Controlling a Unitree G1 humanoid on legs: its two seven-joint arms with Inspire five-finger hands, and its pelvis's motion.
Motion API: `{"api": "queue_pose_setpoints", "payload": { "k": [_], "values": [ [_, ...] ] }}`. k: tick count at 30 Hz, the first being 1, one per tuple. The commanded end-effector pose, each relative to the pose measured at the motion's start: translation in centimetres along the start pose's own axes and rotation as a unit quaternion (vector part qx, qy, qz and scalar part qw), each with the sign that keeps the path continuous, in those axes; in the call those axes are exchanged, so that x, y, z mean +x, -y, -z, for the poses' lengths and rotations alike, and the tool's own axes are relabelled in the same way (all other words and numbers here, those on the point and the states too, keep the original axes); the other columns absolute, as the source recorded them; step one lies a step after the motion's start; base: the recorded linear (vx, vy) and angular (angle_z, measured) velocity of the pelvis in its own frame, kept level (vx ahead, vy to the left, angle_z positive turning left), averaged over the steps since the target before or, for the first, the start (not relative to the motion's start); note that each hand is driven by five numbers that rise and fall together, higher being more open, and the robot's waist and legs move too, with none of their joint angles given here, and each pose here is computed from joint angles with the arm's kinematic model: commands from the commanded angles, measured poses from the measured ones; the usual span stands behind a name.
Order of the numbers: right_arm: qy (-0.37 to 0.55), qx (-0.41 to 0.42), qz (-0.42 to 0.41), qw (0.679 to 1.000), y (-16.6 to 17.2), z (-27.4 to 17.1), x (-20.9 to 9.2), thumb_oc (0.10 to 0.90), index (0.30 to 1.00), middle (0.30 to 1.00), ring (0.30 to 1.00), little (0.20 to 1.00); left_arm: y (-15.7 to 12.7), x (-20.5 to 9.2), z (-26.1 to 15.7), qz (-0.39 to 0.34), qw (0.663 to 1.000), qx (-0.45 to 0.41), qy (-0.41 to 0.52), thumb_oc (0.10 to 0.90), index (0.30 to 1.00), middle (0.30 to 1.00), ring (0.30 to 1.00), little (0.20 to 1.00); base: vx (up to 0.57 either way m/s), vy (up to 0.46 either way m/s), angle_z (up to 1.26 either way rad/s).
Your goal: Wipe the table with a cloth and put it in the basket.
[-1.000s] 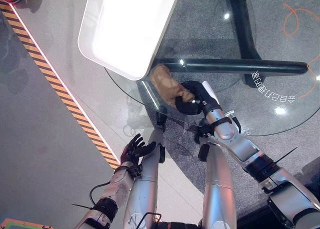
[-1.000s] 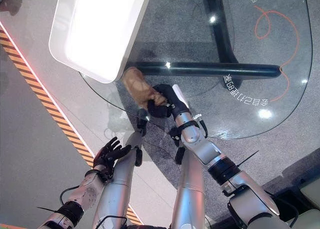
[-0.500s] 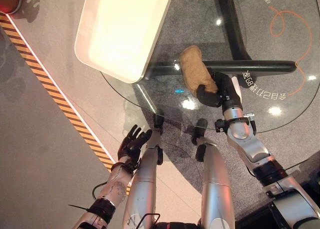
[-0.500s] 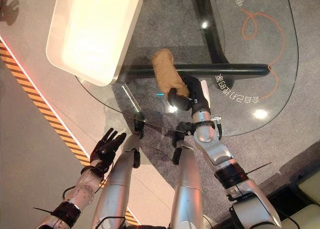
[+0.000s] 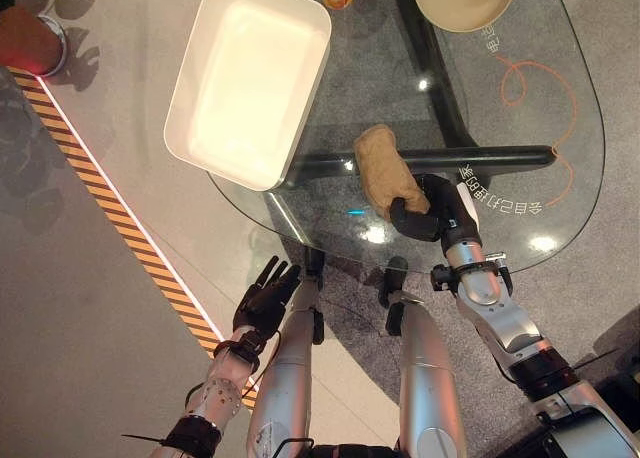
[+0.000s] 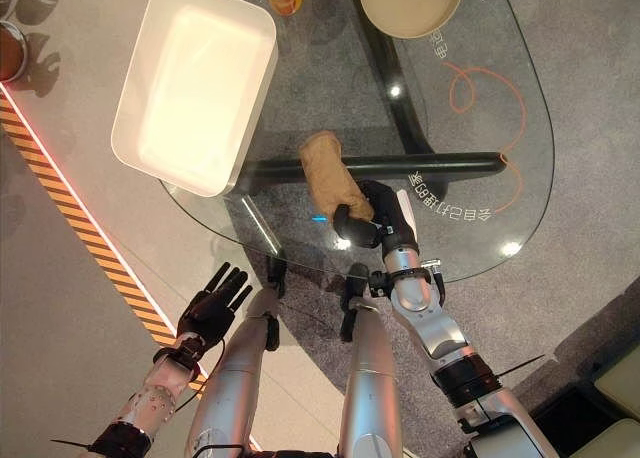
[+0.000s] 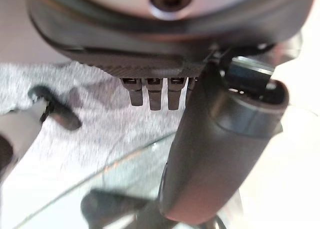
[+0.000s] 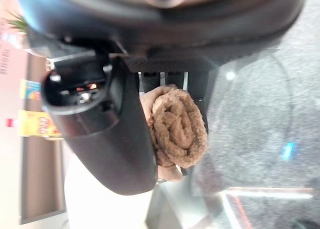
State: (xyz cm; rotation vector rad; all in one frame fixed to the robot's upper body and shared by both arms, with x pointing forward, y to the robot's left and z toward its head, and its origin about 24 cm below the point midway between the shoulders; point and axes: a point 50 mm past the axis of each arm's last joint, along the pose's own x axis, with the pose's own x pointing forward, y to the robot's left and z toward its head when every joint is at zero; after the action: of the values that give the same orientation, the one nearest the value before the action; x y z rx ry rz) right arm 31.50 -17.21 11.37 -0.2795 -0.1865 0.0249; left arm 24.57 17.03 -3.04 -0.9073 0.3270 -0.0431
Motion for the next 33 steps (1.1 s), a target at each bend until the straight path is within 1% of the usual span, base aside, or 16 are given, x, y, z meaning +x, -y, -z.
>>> {"api": "queue_pose_setpoints", "payload": {
  "k": [1, 2, 5, 7, 11, 12, 14, 18, 21, 22, 24, 26, 33],
  "values": [
    [0.198, 0.056, -0.03, 0.978, 0.5, -7.5, -0.6, 0.1, 0.3, 0.3, 0.3, 0.2, 0.6, -1.7, 0.2, 0.055, 0.998, -0.024, -0.002, 0.8, 0.9, 0.9, 0.9, 0.9, 0.0, 0.0, 0.0],
    [0.213, 0.062, -0.035, 0.975, 0.5, -8.0, -1.1, 0.1, 0.3, 0.3, 0.3, 0.2, 1.4, -1.9, 0.0, 0.083, 0.996, -0.04, -0.003, 0.8, 0.9, 0.9, 0.9, 0.9, 0.0, 0.0, 0.0],
    [0.226, 0.068, -0.039, 0.971, 0.8, -8.4, -1.7, 0.1, 0.3, 0.3, 0.3, 0.2, 2.1, -2.3, -0.1, 0.112, 0.992, -0.056, -0.004, 0.8, 0.9, 0.9, 0.9, 0.9, 0.0, 0.0, 0.0],
    [0.24, 0.08, -0.048, 0.966, 1.0, -8.8, -2.4, 0.1, 0.3, 0.3, 0.3, 0.2, 3.0, -2.7, -0.5, 0.15, 0.986, -0.071, 0.0, 0.8, 0.9, 0.9, 0.9, 0.9, 0.0, 0.0, 0.0],
    [0.25, 0.098, -0.063, 0.961, 1.0, -9.1, -2.9, 0.1, 0.3, 0.3, 0.3, 0.2, 3.6, -3.0, -0.8, 0.175, 0.981, -0.083, 0.006, 0.8, 0.9, 0.9, 0.9, 0.9, 0.0, 0.002, -0.01],
    [0.259, 0.115, -0.082, 0.955, 0.9, -9.3, -3.5, 0.1, 0.3, 0.3, 0.3, 0.2, 4.0, -3.3, -1.2, 0.193, 0.977, -0.087, 0.015, 0.8, 0.9, 0.9, 0.9, 0.9, 0.0, 0.0, 0.0],
    [0.262, 0.116, -0.087, 0.954, 0.9, -9.3, -3.6, 0.1, 0.3, 0.3, 0.3, 0.2, 4.1, -3.4, -1.3, 0.196, 0.976, -0.088, 0.017, 0.8, 0.9, 0.9, 0.9, 0.9, 0.0, 0.0, 0.0],
    [0.269, 0.106, -0.119, 0.95, 0.6, -9.5, -4.5, 0.1, 0.3, 0.3, 0.3, 0.2, 5.2, -3.7, -1.9, 0.234, 0.966, -0.102, 0.028, 0.8, 0.9, 0.9, 0.9, 0.9, 0.0, 0.0, 0.0],
    [0.267, 0.102, -0.145, 0.947, 0.5, -9.3, -4.8, 0.1, 0.3, 0.3, 0.3, 0.2, 5.6, -3.8, -2.5, 0.249, 0.962, -0.106, 0.038, 0.8, 0.9, 0.9, 0.9, 0.9, 0.0, 0.0, 0.0],
    [0.269, 0.104, -0.17, 0.942, 0.2, -9.4, -5.1, 0.1, 0.3, 0.3, 0.3, 0.2, 5.9, -3.9, -2.7, 0.256, 0.96, -0.103, 0.04, 0.8, 0.9, 0.9, 0.9, 0.9, 0.0, 0.0, 0.0],
    [0.271, 0.107, -0.183, 0.939, 0.1, -9.5, -5.2, 0.1, 0.3, 0.3, 0.3, 0.2, 6.1, -3.8, -2.8, 0.258, 0.96, -0.101, 0.041, 0.8, 0.9, 0.9, 0.9, 0.9, 0.0, 0.0, 0.0],
    [0.275, 0.11, -0.213, 0.931, -0.5, -9.7, -5.3, 0.1, 0.3, 0.3, 0.3, 0.2, 6.8, -3.4, -3.2, 0.268, 0.958, -0.094, 0.046, 0.8, 0.9, 0.9, 0.9, 0.9, 0.0, -0.043, 0.0],
    [0.281, 0.111, -0.264, 0.916, -1.3, -10.3, -5.4, 0.1, 0.3, 0.3, 0.3, 0.2, 8.0, -2.5, -4.5, 0.258, 0.962, -0.056, 0.065, 0.8, 0.9, 0.9, 0.9, 0.9, 0.0, -0.006, 0.0]
  ]
}}
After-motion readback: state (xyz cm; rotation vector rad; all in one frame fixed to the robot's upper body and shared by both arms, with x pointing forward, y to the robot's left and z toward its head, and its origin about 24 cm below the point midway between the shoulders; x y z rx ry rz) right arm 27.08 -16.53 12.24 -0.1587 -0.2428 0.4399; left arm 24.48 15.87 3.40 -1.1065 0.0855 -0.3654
